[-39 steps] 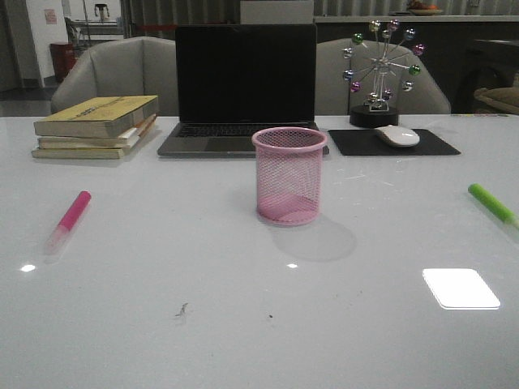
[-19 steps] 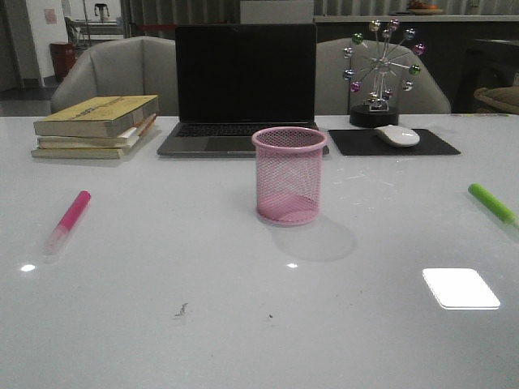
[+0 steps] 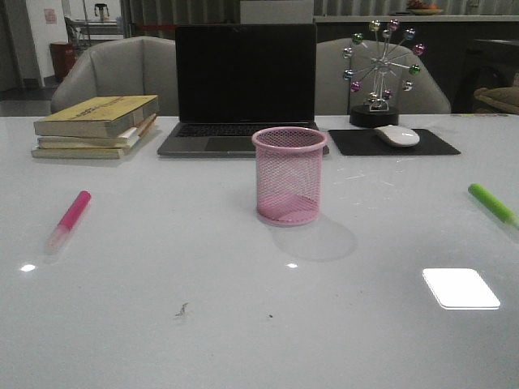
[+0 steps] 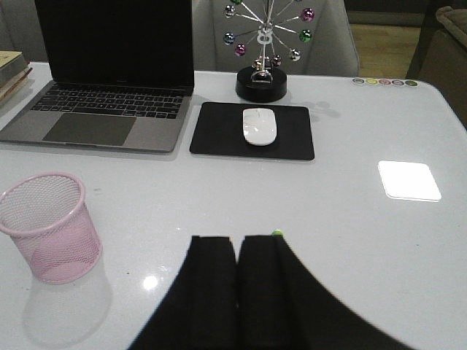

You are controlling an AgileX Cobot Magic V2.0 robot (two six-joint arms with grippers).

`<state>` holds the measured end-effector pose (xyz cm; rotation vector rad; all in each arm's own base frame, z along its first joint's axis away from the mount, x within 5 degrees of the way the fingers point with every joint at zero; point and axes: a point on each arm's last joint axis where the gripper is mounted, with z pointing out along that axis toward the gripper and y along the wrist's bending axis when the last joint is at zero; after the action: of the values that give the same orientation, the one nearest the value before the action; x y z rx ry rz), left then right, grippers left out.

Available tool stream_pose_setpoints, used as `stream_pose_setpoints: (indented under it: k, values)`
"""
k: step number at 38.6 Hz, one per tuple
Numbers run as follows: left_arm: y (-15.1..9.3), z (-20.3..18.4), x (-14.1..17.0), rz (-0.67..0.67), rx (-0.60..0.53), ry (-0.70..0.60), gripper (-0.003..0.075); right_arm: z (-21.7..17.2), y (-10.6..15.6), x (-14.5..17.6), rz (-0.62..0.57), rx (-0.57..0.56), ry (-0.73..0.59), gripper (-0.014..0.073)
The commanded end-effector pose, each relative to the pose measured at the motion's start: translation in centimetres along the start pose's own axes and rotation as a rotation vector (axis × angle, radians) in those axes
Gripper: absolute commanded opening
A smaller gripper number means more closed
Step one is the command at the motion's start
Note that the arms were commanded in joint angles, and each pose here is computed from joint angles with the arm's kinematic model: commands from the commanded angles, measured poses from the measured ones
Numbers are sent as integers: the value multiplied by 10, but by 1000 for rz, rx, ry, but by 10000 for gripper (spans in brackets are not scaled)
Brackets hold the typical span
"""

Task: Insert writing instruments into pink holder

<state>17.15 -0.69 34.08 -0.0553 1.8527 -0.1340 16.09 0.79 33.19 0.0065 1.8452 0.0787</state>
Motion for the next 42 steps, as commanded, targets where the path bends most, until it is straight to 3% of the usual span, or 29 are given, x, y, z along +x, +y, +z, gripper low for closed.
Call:
stream_pose_setpoints:
  k: [1, 8, 12, 19, 27, 42]
  values:
    - [-1, -5, -20, -21, 0, -124, 117, -4, 1, -18, -16, -3, -101, 97]
    - [-1, -5, -19, -19, 0, -119, 351, -4, 1, -17, -16, -3, -90, 361]
    - [-1, -5, -18, -19, 1, -108, 452, -4, 1, -17, -16, -3, -90, 382]
    - [-1, -4, -17, -18, 2, -94, 433, -4, 1, -15, -12, -3, -73, 383]
    - [-1, -4, -16, -18, 3, -83, 362, 8, 0, 0, -8, 1, 95, 383]
    - [-2, -4, -12, -18, 7, -37, 340, 84, -2, -21, -1, 22, 307, 383]
